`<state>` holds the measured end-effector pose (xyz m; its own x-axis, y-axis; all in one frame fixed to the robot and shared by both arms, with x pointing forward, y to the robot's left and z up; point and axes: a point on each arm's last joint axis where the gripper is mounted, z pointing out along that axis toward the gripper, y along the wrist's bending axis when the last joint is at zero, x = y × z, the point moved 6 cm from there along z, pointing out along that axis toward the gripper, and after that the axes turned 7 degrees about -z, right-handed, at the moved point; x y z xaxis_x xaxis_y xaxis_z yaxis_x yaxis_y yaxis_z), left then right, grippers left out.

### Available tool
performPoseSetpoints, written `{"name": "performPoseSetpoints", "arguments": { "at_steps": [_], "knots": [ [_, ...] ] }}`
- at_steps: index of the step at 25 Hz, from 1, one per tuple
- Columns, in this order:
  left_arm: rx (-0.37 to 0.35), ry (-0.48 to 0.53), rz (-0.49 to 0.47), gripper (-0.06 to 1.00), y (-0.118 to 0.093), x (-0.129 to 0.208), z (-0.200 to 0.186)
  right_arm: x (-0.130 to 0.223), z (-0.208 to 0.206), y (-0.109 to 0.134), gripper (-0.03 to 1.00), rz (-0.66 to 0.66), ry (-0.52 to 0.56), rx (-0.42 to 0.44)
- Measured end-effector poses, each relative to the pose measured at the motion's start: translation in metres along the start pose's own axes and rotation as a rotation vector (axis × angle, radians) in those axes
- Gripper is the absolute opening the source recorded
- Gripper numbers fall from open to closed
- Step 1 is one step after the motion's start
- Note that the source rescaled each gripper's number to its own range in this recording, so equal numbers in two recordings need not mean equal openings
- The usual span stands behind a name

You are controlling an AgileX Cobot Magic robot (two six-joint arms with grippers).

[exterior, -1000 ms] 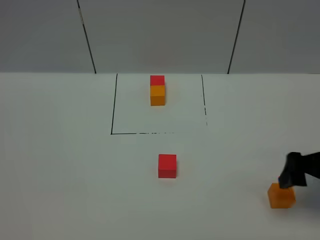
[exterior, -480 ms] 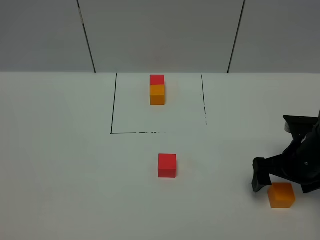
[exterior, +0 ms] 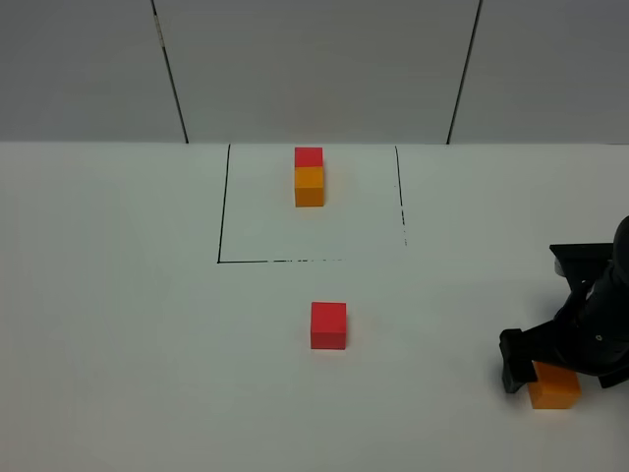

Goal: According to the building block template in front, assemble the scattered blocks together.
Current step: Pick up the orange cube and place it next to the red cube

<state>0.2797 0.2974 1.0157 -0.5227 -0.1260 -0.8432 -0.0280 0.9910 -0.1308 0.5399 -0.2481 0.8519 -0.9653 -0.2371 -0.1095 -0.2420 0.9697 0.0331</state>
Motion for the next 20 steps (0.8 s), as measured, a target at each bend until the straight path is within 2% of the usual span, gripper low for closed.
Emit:
{"name": "performPoseSetpoints", "arguments": {
  "at_steps": [7,14,17,20],
  "knots": [
    [0.000,0.000,0.000,0.65,0.000,0.000,0.000,0.004,0.021,-0.001,0.99,0.013,0.051,-0.003],
    [0.000,0.000,0.000,0.65,0.000,0.000,0.000,0.006,0.026,-0.001,0.94,0.015,0.066,0.000],
    [0.000,0.000,0.000,0.65,0.000,0.000,0.000,0.006,0.026,-0.002,0.87,0.018,0.065,0.001],
    [0.000,0.000,0.000,0.65,0.000,0.000,0.000,0.006,0.027,-0.003,0.74,0.026,0.064,0.009]
  ]
}}
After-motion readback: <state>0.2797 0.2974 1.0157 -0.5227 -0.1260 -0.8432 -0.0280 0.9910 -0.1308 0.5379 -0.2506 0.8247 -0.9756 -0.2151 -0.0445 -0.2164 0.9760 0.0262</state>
